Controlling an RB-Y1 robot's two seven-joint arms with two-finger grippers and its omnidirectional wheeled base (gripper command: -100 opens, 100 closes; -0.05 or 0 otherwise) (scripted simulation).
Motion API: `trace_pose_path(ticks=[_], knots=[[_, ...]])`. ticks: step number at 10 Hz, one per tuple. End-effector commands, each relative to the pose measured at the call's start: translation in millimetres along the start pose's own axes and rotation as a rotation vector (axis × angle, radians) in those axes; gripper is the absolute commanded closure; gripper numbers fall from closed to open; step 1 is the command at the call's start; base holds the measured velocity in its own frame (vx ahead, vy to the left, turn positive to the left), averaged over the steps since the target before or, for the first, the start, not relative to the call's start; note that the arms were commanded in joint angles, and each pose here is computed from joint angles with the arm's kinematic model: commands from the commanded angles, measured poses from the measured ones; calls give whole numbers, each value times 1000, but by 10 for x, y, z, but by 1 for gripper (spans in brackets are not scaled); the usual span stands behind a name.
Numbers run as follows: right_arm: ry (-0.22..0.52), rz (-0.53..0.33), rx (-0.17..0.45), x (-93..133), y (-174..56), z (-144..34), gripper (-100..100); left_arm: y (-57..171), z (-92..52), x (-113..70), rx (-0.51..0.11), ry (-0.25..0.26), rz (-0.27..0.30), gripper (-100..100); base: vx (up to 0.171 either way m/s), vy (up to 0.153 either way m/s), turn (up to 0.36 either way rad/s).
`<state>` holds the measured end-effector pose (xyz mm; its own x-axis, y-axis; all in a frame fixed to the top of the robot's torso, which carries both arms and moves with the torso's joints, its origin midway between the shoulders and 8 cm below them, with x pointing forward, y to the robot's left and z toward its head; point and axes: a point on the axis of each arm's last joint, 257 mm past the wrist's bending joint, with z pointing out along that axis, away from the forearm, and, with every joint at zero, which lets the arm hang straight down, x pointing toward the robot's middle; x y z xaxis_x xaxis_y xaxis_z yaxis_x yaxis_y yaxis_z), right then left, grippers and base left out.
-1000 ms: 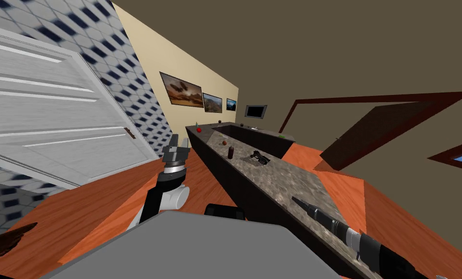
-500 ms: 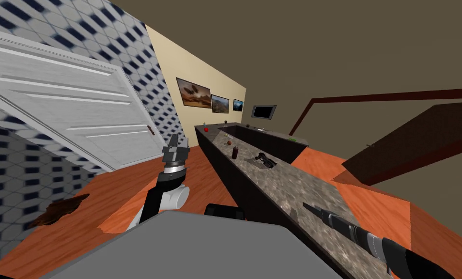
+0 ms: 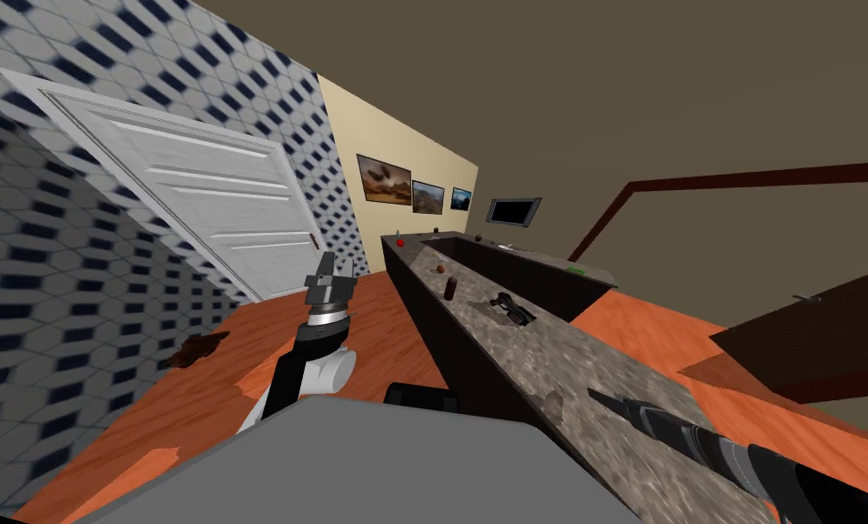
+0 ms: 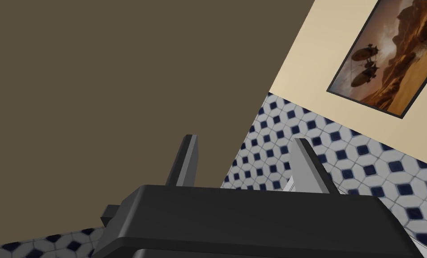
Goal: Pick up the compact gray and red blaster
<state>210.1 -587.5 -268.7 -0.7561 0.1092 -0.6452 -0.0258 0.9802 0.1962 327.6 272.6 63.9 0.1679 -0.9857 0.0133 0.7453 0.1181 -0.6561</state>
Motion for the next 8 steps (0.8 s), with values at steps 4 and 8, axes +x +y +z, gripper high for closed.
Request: trace_pose_path(ticks=[4, 8], knots=[[101, -88, 50, -121, -257, -142, -100, 0, 0, 0, 0, 0, 0, 0, 3, -21, 225], [176, -147, 79, -204, -404, -202, -100, 0, 0, 0, 0, 0, 0, 0, 23, -22, 255]])
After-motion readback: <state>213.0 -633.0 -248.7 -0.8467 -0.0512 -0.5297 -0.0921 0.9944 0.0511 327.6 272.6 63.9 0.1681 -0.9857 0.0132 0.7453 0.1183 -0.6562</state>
